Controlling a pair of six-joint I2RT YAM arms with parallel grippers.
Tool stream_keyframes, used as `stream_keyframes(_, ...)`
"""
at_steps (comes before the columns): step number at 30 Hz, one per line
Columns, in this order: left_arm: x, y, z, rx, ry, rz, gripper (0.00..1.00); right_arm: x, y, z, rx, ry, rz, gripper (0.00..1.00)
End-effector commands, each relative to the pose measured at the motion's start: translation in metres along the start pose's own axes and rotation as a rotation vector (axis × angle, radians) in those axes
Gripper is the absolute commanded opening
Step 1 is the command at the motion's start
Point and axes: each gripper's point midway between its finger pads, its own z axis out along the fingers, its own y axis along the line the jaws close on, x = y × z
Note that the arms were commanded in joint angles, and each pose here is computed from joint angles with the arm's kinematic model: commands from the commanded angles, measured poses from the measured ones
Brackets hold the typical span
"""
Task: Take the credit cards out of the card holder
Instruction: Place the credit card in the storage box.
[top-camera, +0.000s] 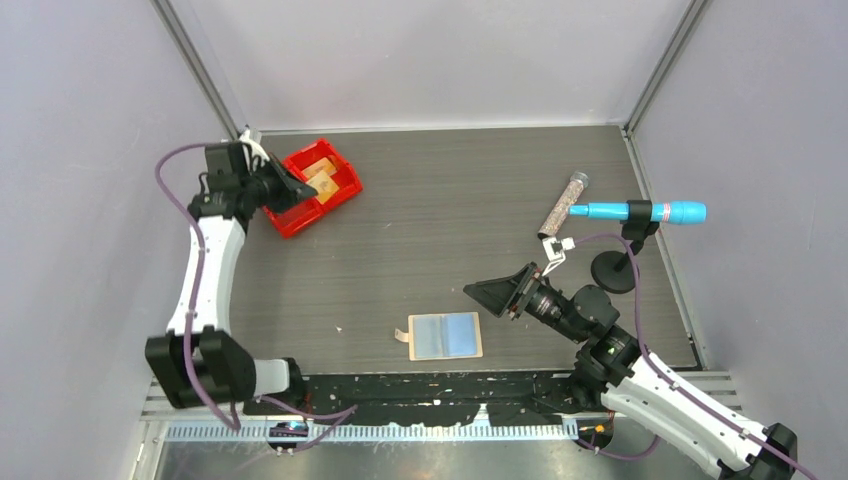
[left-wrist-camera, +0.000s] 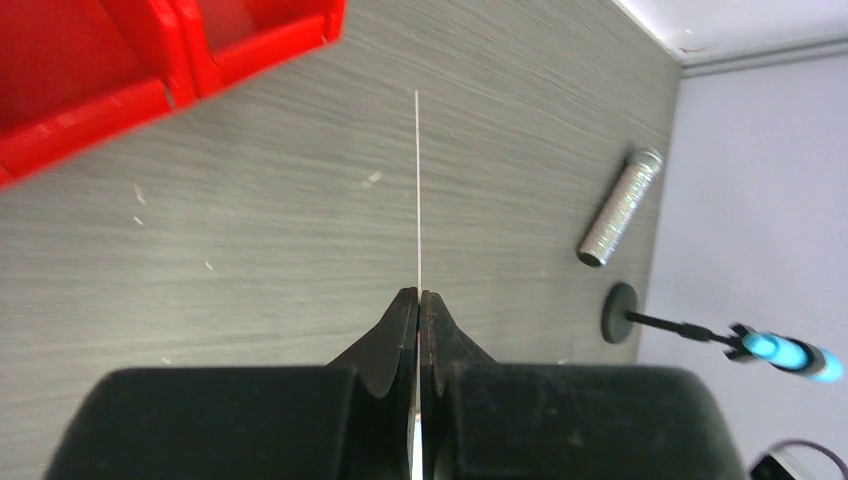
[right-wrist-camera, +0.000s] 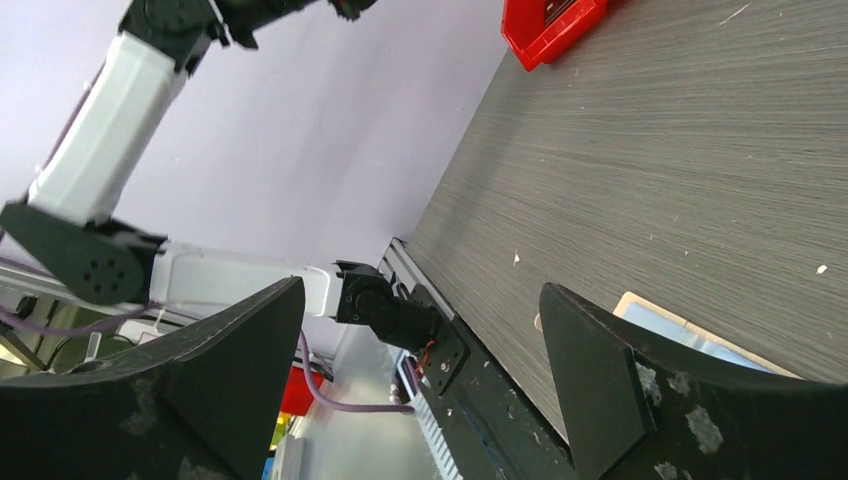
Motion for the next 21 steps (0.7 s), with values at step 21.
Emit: stream_keyframes(21,-0.112,0.089,0.114,-0.276,0.229,0.008,0.00,0.000,-0.008,0.021,0.085,0.073,-0.094,0.95)
